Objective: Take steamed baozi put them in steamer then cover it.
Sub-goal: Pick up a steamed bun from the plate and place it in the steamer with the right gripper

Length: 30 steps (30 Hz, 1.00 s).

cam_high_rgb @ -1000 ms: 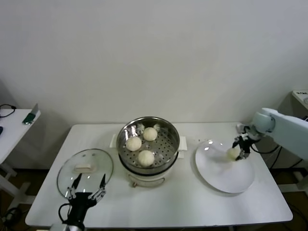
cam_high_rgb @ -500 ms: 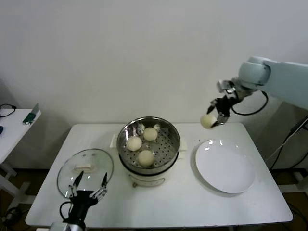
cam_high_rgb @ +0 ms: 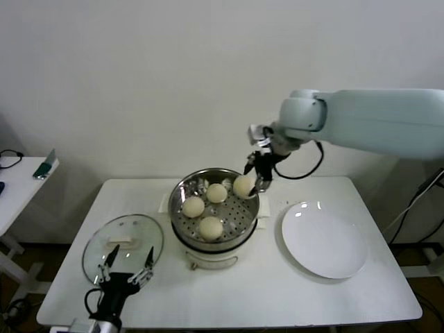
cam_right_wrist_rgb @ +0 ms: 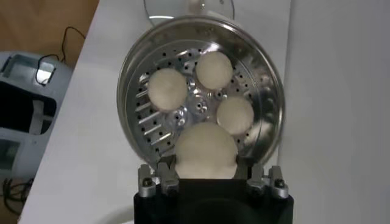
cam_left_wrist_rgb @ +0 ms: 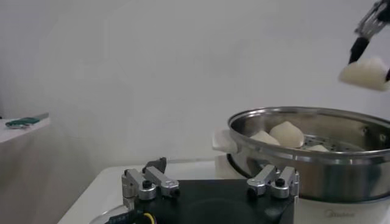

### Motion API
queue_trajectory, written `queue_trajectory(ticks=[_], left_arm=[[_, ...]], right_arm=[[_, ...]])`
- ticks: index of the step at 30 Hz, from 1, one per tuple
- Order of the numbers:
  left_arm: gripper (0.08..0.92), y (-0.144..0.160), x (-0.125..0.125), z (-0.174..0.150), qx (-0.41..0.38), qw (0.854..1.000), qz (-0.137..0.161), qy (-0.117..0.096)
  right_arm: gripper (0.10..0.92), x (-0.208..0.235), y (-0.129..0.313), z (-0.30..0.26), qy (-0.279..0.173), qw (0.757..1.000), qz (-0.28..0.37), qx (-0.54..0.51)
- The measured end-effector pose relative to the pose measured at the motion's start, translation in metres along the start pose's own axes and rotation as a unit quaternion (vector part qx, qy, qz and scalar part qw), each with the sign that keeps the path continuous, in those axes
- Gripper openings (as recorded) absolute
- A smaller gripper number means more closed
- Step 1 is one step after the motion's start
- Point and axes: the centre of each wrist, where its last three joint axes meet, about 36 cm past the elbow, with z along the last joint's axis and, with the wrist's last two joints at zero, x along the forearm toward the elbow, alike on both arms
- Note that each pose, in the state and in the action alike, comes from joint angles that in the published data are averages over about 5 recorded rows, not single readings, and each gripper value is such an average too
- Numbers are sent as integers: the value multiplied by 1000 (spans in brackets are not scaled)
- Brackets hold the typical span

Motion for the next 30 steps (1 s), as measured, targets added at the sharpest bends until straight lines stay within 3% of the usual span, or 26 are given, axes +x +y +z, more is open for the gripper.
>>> queue_trajectory(ticks=[14, 24, 30], left_arm=[[823, 2, -1, 2, 2, 1000, -3, 3], [823, 3, -2, 2, 5, 1000, -4, 2], [823, 3, -2, 0, 6, 1000, -4, 3]], right_arm=[[670, -76, 2, 4, 30, 1000, 3, 2], [671, -101, 8, 5, 38, 999, -3, 7], [770, -101, 5, 6, 29, 1000, 2, 3]])
